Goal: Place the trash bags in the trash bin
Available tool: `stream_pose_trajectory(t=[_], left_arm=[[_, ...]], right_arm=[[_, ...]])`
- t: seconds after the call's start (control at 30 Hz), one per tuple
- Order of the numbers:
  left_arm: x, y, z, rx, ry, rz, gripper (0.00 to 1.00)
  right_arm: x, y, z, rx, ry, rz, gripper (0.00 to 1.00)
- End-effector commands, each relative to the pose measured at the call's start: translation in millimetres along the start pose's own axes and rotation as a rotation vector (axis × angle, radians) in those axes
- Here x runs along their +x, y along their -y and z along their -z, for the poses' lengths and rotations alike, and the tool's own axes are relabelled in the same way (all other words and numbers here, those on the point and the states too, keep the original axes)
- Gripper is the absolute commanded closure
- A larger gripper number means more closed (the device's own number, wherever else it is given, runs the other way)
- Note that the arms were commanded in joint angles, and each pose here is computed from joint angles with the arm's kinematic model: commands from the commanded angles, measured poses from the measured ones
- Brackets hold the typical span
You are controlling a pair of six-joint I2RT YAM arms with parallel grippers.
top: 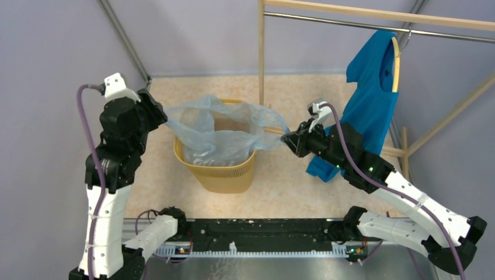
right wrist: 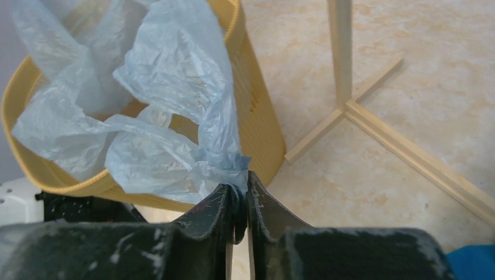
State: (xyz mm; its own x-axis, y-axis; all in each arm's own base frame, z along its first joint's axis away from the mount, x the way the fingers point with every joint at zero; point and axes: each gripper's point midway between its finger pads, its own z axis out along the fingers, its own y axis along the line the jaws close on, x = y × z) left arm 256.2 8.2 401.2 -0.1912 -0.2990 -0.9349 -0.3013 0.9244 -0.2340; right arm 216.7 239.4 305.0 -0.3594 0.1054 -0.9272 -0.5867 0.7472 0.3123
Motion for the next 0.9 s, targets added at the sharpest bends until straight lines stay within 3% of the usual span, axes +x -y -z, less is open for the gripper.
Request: stream_pose_trajectory(t=[0.0, 0.07, 0.17, 0.3, 0.4, 0.53, 0.7, 0.87], left_arm=[[-5, 21, 30, 0.147, -0.053, 0.075, 0.27], [-5, 24, 45, 0.185, -0.073, 0.108, 0.17], [4, 32, 61, 0.247, -0.139, 0.149, 0.11], [30, 48, 74, 0.338, -0.271, 0.196, 0.08], [56, 62, 71, 0.394, -0.375, 0.225, 0.14], [62, 72, 59, 0.41, -0.409, 0.24, 0.21], [58, 45, 37, 0.245, -0.313, 0.226, 0.24], [65, 42, 21, 0.206, -0.305, 0.217, 0.31]], right_arm=[[-40, -43, 23, -0.208, 0.07, -0.014, 0.83], [-41, -53, 29, -0.258, 0.062, -0.025, 0.8], [-40, -61, 33, -0.302, 0.05, -0.05, 0.73], [-38, -54, 34, -0.249, 0.03, -0.105, 0.41], [-34, -45, 33, -0.178, 0.004, -0.185, 0.17], [-34, -51, 34, -0.189, -0.014, -0.296, 0.03], [-43, -76, 40, -0.321, 0.007, -0.434, 0.03], [-46, -81, 35, -0.343, 0.02, -0.557, 0.19]])
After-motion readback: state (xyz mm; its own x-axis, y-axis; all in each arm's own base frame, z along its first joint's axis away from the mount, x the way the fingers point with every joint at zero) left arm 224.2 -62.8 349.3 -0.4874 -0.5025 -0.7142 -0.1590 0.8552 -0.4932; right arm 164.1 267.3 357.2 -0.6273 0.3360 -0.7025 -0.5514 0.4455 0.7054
